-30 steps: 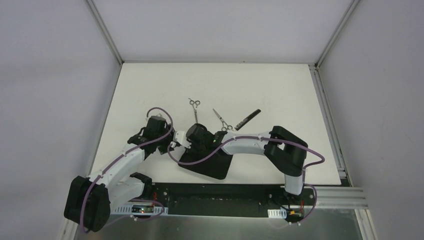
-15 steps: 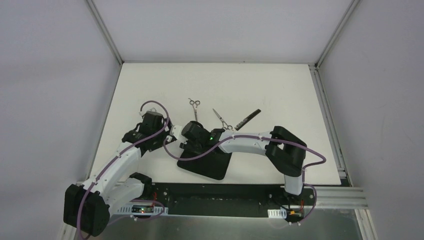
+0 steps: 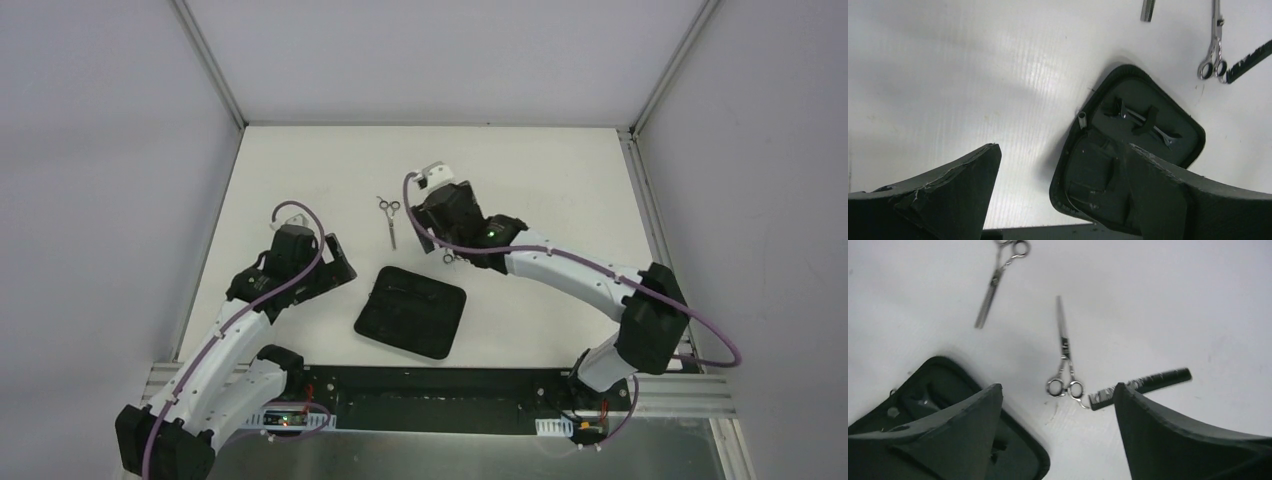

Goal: Sort the hair-cutting tools

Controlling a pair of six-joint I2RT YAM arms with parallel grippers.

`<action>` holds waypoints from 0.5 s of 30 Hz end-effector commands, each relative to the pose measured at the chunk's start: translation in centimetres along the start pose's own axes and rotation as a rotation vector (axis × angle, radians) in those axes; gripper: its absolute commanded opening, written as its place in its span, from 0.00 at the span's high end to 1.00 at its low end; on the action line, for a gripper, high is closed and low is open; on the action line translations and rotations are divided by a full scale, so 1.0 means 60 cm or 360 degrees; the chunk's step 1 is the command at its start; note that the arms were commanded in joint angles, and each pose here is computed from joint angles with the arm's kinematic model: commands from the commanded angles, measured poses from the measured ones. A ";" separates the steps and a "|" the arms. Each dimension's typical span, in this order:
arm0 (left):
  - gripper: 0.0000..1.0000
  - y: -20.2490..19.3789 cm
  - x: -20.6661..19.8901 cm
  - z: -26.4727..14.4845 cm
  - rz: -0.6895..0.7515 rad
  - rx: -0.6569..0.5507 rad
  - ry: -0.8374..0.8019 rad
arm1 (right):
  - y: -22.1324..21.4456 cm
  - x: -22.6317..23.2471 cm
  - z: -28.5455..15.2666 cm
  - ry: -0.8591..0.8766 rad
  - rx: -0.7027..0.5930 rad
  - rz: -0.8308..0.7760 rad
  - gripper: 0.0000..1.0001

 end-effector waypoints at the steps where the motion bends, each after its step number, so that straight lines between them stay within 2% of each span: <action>1: 0.01 -0.053 -0.025 0.001 -0.0107 0.0298 -0.0090 | 0.006 -0.104 -0.027 -0.0365 -0.0038 0.0488 0.08; 3: 0.01 -0.067 -0.034 0.006 -0.0122 0.0358 -0.0069 | -0.006 -0.136 -0.025 -0.0420 0.0023 0.0621 0.02; 8: 0.01 -0.101 -0.060 0.003 -0.0148 0.0436 0.0050 | -0.036 -0.165 -0.013 -0.0373 0.0231 0.0846 0.01; 12: 0.02 -0.148 -0.069 -0.003 -0.0207 0.0565 0.0153 | -0.057 -0.193 -0.009 -0.0496 0.0259 0.0960 0.01; 15: 0.06 -0.173 -0.060 -0.005 -0.0248 0.0605 0.0277 | -0.075 -0.193 -0.004 -0.0512 0.0282 0.1035 0.01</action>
Point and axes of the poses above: each gripper's point midway between its finger pads, its own z axis out along the fingers, its own x axis along the line the jaws close on, y = z × x, the point moved 1 cm from there along -z, back along the fingers, and after that the axes turned 9 degrees about z, right-handed, at the moved point
